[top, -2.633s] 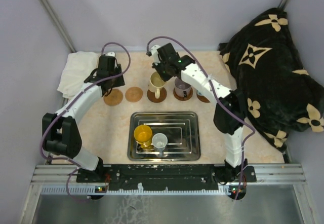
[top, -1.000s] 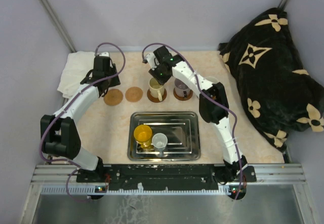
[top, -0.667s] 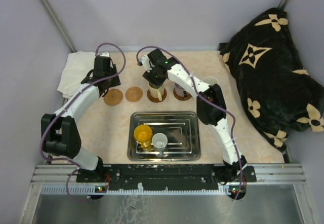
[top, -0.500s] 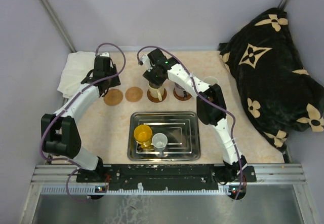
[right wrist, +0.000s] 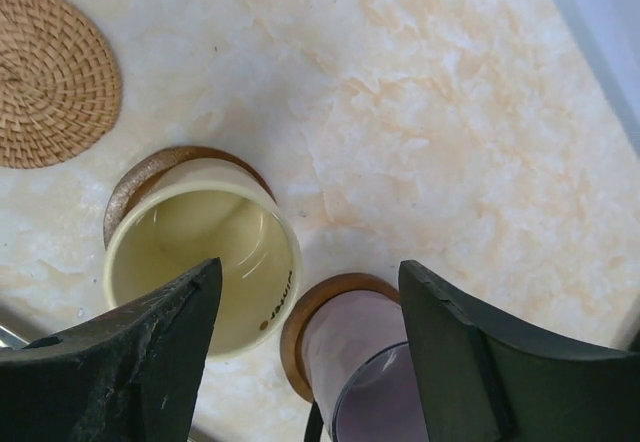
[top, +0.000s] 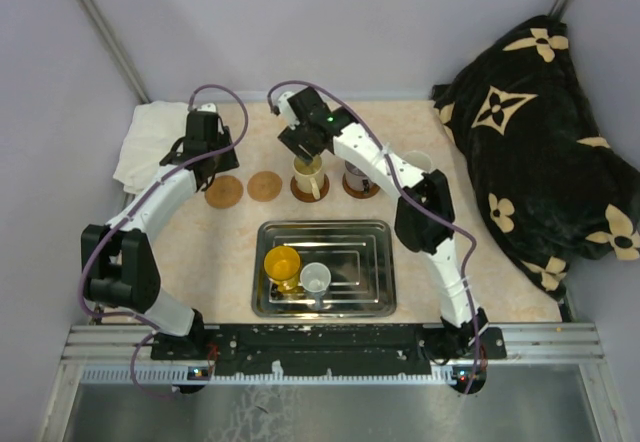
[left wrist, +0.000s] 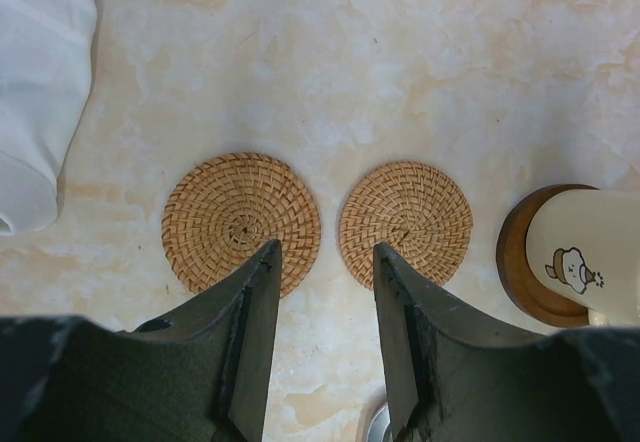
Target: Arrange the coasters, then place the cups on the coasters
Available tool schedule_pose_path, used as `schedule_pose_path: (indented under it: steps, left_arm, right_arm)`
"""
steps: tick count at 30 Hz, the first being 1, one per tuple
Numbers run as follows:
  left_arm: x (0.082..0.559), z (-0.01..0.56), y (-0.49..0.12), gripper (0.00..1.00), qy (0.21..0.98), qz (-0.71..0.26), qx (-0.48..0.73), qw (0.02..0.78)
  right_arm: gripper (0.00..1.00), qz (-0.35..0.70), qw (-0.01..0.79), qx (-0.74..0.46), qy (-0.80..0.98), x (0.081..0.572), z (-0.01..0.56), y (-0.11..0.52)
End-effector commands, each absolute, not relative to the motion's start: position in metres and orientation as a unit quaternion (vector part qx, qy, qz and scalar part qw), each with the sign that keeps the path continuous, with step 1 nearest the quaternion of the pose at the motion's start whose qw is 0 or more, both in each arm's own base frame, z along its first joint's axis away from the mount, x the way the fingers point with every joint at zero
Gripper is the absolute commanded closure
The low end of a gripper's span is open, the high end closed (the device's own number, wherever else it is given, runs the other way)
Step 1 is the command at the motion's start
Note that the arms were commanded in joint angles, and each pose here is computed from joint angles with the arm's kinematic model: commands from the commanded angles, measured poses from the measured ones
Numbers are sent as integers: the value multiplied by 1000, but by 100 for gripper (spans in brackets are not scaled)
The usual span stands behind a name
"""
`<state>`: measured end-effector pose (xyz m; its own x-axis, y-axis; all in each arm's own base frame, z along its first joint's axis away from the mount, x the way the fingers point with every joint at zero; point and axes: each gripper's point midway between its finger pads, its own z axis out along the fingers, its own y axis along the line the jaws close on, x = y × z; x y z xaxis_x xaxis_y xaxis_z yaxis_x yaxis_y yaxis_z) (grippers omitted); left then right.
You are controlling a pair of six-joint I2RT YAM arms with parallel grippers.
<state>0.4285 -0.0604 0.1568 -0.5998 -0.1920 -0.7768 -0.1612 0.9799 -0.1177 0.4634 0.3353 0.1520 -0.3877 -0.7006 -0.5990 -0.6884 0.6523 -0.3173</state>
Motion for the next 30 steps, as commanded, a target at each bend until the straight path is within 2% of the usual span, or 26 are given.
schedule_pose_path:
  steps: [1, 8, 10, 14, 17, 20, 22, 23, 24, 25, 26, 30]
  left_arm:
    - [432, 164, -62, 51, 887, -30, -102, 449]
    - [426, 165, -60, 52, 889, -27, -102, 446]
    - [423, 166, -59, 52, 888, -27, -104, 447]
    - [419, 170, -58, 51, 886, -27, -108, 451]
    - [416, 173, -57, 51, 885, -27, -109, 452]
    - [411, 174, -58, 51, 887, -32, -100, 450]
    - [406, 176, -61, 51, 888, -38, -91, 450]
    - [403, 175, -62, 51, 889, -42, -89, 448]
    - [399, 175, -63, 51, 889, -47, -88, 446]
    - [395, 173, -66, 47, 891, -54, -86, 442]
    - [390, 171, -68, 47, 894, -61, -85, 436]
    - [361, 164, -78, 47, 904, -86, -85, 410]
  right_arm:
    - [28, -17, 440, -380, 813, 460, 227, 334]
    - [31, -37, 498, -300, 812, 455, 270, 317]
    - [40, -40, 525, -265, 808, 455, 286, 308]
    - [69, -27, 605, -146, 782, 450, 337, 282]
    - [80, 11, 659, -126, 741, 441, 366, 277]
    - [100, 41, 686, -98, 719, 430, 384, 269]
    - [97, 46, 660, -121, 740, 427, 378, 272]
    - [82, 39, 637, -138, 757, 431, 361, 277]
    - [73, 34, 619, -153, 770, 431, 350, 281]
    - [69, 30, 605, -164, 778, 430, 342, 282]
    - [68, 28, 593, -167, 787, 429, 334, 282]
    - [76, 26, 555, -162, 815, 413, 302, 272]
